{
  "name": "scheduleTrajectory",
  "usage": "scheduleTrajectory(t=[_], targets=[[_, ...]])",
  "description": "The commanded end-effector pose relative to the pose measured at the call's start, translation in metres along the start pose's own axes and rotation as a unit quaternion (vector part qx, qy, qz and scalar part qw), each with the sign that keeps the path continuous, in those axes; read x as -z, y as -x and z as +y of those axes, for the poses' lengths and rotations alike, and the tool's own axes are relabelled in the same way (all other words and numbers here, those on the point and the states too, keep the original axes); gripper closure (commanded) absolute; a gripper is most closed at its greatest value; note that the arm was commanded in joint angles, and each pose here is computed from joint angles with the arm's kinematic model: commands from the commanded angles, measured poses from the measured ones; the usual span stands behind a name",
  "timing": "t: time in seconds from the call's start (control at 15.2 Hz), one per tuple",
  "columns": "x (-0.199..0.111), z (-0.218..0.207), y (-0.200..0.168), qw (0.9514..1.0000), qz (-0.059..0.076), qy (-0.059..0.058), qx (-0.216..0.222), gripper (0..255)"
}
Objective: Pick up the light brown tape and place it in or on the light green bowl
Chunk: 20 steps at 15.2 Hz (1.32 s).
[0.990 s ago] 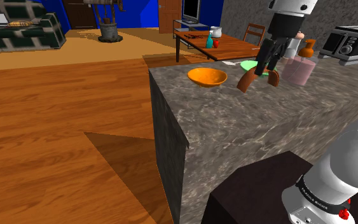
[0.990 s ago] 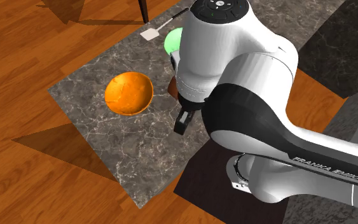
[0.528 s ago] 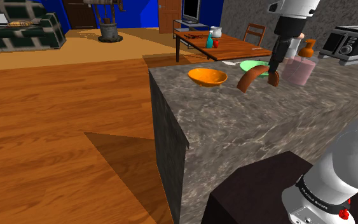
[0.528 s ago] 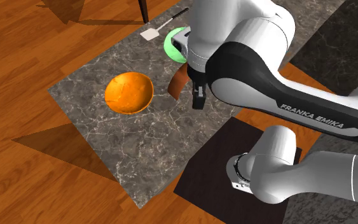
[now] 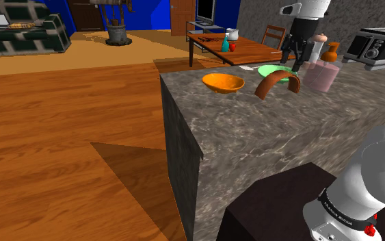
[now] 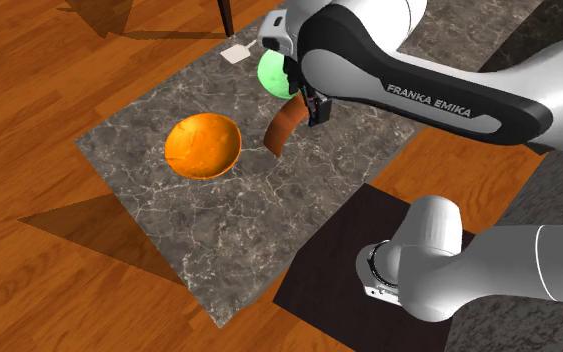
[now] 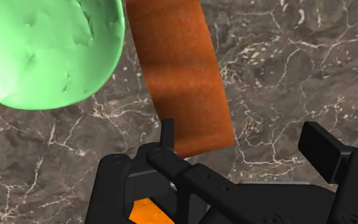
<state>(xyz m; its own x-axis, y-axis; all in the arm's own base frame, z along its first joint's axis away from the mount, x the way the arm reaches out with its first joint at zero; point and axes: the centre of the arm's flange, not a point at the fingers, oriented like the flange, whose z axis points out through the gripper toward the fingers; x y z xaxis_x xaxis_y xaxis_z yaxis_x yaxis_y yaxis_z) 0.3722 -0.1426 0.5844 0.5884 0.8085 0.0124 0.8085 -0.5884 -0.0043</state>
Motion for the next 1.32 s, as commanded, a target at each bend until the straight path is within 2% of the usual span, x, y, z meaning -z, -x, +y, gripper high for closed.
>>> scheduleTrajectory(t=[0.0, 0.53, 1.06, 1.12, 1.25], targets=[[-0.001, 0.027, 0.0, 0.9978, -0.006, 0.003, 0.066, 0], [-0.041, 0.027, 0.001, 0.9978, -0.006, 0.003, 0.066, 0], [-0.041, 0.027, 0.001, 0.9978, -0.006, 0.003, 0.066, 0], [-0.041, 0.027, 0.001, 0.9978, -0.006, 0.003, 0.066, 255], [-0.041, 0.027, 0.001, 0.9978, -0.006, 0.003, 0.066, 255]])
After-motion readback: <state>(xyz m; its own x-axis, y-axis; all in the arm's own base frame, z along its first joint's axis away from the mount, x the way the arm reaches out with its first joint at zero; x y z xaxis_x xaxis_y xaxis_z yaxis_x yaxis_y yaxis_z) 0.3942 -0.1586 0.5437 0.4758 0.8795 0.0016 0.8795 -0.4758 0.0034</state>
